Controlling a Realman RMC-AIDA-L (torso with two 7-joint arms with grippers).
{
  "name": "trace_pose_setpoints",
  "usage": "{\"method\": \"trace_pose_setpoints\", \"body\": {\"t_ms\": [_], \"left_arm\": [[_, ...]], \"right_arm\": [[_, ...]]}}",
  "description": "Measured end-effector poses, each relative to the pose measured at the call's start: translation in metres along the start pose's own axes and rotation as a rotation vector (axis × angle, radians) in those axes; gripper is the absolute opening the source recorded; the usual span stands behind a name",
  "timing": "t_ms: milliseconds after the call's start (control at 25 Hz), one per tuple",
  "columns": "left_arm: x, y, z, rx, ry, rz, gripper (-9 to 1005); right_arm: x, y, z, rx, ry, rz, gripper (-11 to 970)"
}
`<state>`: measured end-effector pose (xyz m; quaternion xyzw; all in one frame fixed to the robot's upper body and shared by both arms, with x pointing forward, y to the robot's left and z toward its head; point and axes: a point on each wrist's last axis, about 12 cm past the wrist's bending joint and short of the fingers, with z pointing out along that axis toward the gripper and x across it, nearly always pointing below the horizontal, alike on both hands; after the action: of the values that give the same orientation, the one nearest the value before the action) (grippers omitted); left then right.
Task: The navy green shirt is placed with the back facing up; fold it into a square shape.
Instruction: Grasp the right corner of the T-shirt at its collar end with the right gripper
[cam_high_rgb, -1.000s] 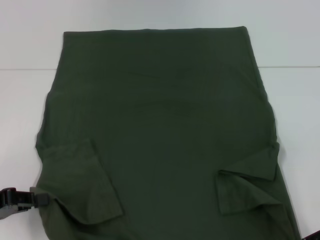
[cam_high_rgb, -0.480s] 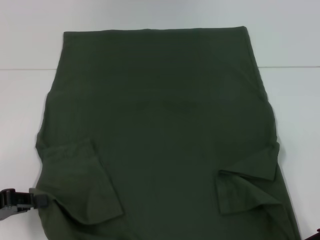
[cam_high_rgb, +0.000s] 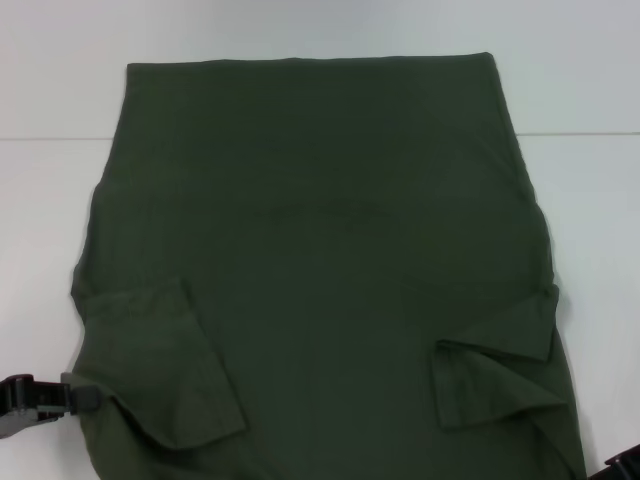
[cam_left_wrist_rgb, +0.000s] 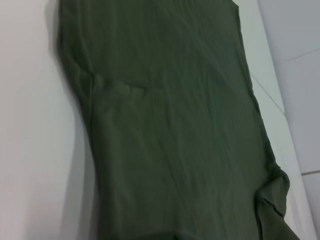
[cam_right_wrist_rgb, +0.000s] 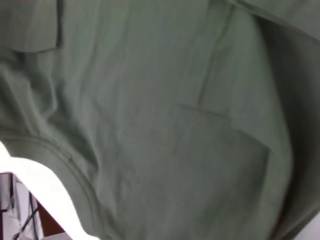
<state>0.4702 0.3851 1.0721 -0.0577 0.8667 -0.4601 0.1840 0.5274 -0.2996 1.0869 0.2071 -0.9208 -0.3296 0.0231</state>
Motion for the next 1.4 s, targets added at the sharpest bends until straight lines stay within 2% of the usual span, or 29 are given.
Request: {"method": "trace_pose_setpoints", "body": {"t_ms": [400,640,840,960,1400], "left_arm": [[0.001,0.000,0.001,0.006,0.003,-0.006,119],[0.000,-0.001,0.001,0.011,0.005,0.000,122],[0.001,-0.001,0.001,0.017,0.008,0.004,125],[0.003,-0.002,-0.001,0.027,0.019,0.009,127],[0.022,-0.001,-0.016,0.024,0.117,0.023,133]], "right_arm": [[-0.005,0.008,0.004,-0.034,0.007,-0.034,580],[-0.002,0.005,0.000,-0.030,-0.004,-0.020,479],[-0.002,0.005,0.000,-0.030,-0.007,-0.021,249],[-0.001,0.004,-0.001,-0.029,-0.007,-0.025,31],[0.009,0.002,-0.006,-0.065,0.004,-0.050,20]]}}
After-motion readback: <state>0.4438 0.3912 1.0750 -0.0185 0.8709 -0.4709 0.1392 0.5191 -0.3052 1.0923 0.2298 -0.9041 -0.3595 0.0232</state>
